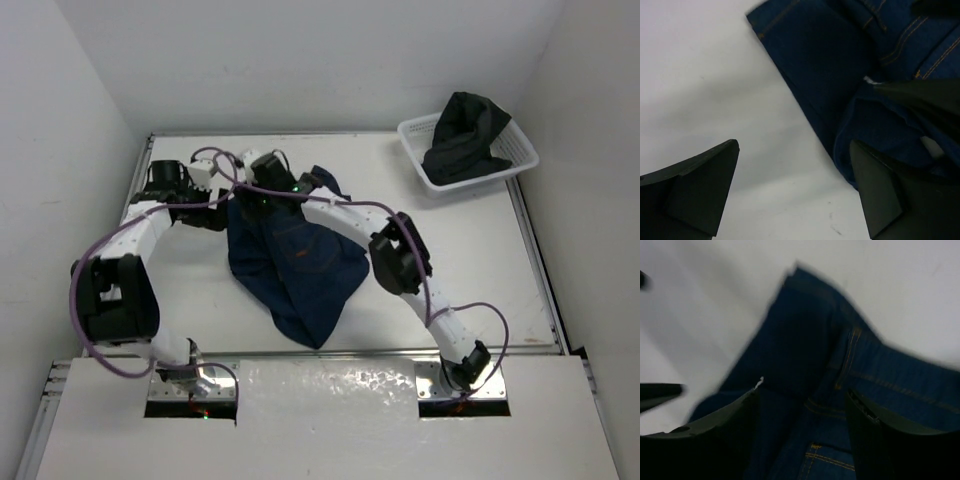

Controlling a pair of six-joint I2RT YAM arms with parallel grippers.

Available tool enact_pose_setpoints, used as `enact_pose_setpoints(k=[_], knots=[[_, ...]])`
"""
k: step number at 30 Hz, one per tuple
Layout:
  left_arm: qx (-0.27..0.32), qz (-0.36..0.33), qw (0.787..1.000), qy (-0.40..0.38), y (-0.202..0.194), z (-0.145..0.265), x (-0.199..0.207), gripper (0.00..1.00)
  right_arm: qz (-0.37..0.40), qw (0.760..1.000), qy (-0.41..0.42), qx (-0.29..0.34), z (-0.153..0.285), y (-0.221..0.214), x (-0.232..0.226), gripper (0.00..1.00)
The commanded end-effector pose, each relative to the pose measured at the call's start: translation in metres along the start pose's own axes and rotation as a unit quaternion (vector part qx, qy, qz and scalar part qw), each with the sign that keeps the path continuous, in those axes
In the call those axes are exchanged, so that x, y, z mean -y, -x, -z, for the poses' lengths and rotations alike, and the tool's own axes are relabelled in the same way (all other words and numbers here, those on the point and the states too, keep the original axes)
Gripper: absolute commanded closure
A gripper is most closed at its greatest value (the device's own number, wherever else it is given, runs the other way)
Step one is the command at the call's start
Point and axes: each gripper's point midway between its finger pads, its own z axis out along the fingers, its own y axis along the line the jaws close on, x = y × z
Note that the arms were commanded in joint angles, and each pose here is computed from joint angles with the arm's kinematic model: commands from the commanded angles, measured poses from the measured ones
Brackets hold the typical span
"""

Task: Fold and stack the trousers
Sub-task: Flatten the trousers out

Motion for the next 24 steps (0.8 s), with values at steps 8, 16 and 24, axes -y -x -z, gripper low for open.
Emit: enact_pose_setpoints(k=[8,16,24], knots=[[-0.035,0.08,0.99,-0.109,-0.021,-0.025,0.028,0.2,-0.073,0.991,-0.092,-0.064,-0.035,-0.073,0.034,0.58],[-0.004,0.044,0.994,-0.103,-0.012,-0.016,0.028,0.22,-0.078,0.995,-0.062,0.01,0.009,-0.008,0.021,1.0],[-0.025,-0.015,0.994,-0.105,-0.023,-0.032,0.038,0.16,-0.145,0.986,0.01,0.08,0.085,0.048,0.015,1.0]])
